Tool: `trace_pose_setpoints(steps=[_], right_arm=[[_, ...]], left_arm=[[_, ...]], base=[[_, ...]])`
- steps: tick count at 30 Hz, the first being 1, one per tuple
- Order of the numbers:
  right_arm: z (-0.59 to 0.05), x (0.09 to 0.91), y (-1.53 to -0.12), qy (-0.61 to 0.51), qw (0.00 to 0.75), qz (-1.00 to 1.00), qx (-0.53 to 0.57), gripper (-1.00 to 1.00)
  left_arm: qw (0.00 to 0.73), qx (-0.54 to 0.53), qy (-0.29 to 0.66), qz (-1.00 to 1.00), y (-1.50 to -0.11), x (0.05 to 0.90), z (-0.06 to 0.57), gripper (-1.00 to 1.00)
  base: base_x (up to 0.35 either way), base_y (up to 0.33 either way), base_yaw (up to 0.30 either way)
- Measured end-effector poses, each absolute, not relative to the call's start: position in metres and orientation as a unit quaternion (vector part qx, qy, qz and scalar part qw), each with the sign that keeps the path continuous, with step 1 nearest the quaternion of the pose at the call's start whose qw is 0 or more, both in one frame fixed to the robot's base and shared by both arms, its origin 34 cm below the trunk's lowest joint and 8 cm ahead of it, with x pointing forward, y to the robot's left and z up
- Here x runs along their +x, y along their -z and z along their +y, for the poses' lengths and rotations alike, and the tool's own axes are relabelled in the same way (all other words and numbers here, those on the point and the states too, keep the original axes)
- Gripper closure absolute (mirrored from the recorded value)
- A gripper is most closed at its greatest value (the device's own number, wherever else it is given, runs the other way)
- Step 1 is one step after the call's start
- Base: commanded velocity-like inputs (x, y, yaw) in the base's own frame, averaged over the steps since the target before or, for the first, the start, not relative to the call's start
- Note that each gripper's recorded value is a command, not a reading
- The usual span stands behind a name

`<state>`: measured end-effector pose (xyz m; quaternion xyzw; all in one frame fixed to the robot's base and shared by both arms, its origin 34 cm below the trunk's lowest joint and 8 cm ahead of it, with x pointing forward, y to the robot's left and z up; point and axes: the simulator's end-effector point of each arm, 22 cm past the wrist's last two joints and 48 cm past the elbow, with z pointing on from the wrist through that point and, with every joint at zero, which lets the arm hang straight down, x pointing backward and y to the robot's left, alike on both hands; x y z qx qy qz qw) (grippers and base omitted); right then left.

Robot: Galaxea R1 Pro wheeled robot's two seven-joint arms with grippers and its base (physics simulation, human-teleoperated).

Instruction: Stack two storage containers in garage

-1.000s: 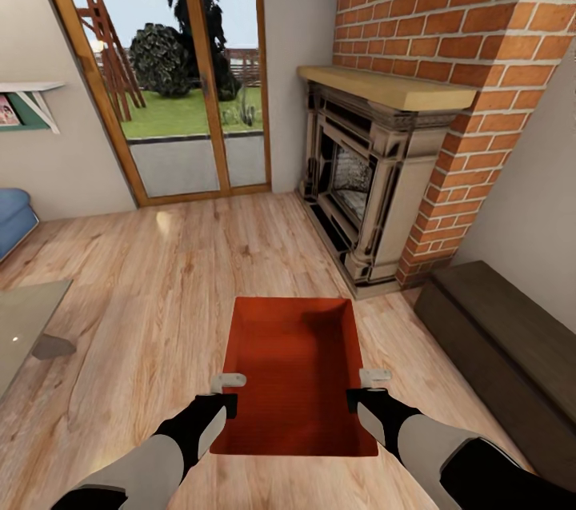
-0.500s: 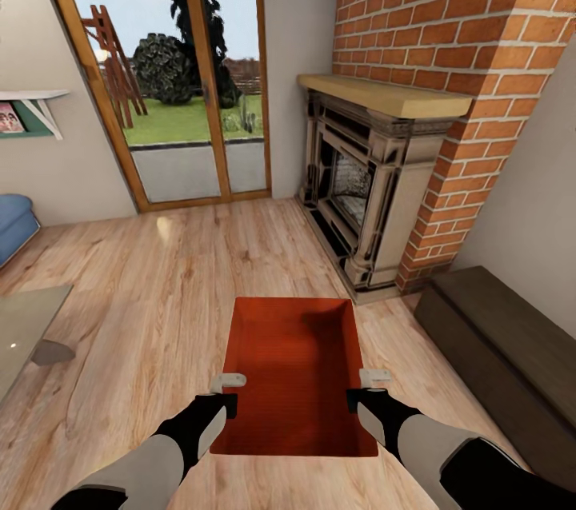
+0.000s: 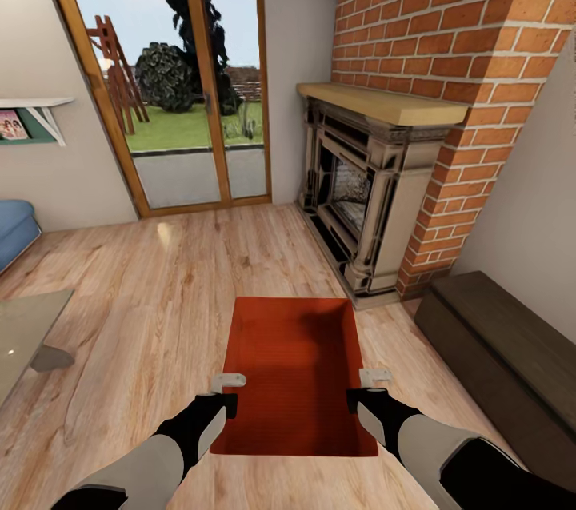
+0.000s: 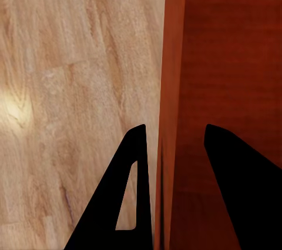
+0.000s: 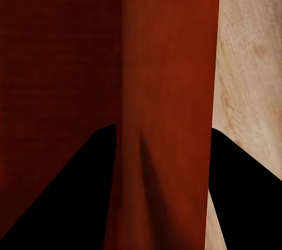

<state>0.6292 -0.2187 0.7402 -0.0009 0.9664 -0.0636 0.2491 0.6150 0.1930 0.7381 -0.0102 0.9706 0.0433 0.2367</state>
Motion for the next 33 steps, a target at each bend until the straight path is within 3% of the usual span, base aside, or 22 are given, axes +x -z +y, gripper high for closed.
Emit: trace_pose_setpoints(steps=[33], right_arm=[[-0.219,0.642,-0.767,0.064,0.274,0.960,0.001,1.00]], left_arm=[[0.262,-0.011,-0.043,0.964,-0.765,0.628,0.193,1.00]], base=[[0.000,0.000,0.000]])
